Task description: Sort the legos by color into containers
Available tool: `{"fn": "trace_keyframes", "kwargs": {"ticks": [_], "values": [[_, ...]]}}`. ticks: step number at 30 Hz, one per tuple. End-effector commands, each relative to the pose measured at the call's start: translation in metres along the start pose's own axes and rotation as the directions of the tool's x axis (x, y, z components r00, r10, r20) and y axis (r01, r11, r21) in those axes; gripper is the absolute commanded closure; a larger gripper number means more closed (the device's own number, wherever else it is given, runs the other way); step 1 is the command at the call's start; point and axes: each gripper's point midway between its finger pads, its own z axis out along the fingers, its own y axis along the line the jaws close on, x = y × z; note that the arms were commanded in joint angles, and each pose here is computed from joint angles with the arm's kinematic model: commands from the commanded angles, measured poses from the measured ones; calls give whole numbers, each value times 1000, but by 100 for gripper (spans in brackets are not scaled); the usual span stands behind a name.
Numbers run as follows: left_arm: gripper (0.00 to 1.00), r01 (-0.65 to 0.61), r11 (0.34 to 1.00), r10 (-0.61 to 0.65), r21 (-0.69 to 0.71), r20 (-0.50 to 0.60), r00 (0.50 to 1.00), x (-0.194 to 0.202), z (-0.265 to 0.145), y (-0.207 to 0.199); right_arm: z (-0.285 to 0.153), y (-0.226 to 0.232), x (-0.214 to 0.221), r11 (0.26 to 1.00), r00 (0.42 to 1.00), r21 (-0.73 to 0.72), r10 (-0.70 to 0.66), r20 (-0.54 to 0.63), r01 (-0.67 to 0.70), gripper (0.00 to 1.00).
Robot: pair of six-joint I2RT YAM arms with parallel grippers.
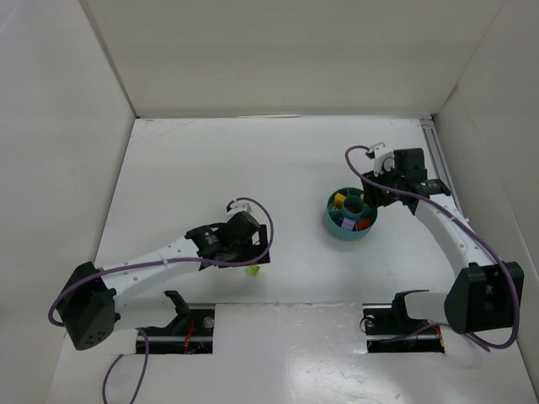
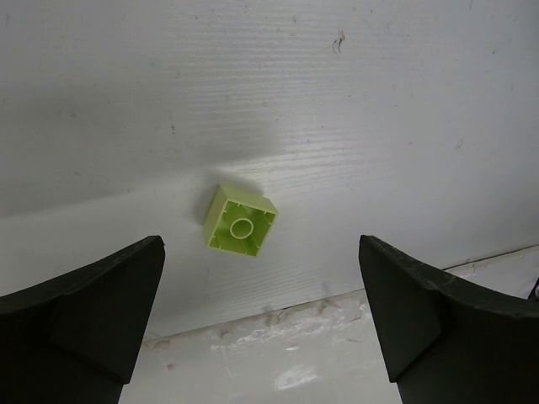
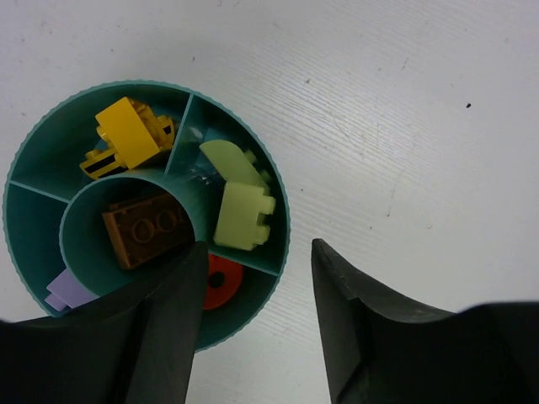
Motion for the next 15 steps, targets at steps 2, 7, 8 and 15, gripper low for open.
{"fn": "trace_keyframes", "kwargs": {"ticks": [2, 7, 8, 15], "values": [[1, 11, 1000, -11, -4, -1, 1000, 3, -1, 2, -3, 0, -11, 1000, 999, -3, -1, 35, 1, 39], [1, 10, 1000, -10, -17, 1, 1000, 3, -1, 5, -5, 0, -12, 1000, 999, -1, 6, 44, -6, 37], [1, 11, 1000, -11, -10, 6, 1000, 2, -3, 4, -10, 0, -16, 1000, 999, 1, 4, 53, -4, 37], [1, 26, 999, -27, -27, -12, 1000, 11, -5, 11, -44, -10, -37, 996, 990, 90, 1, 142, -14, 32]]}}
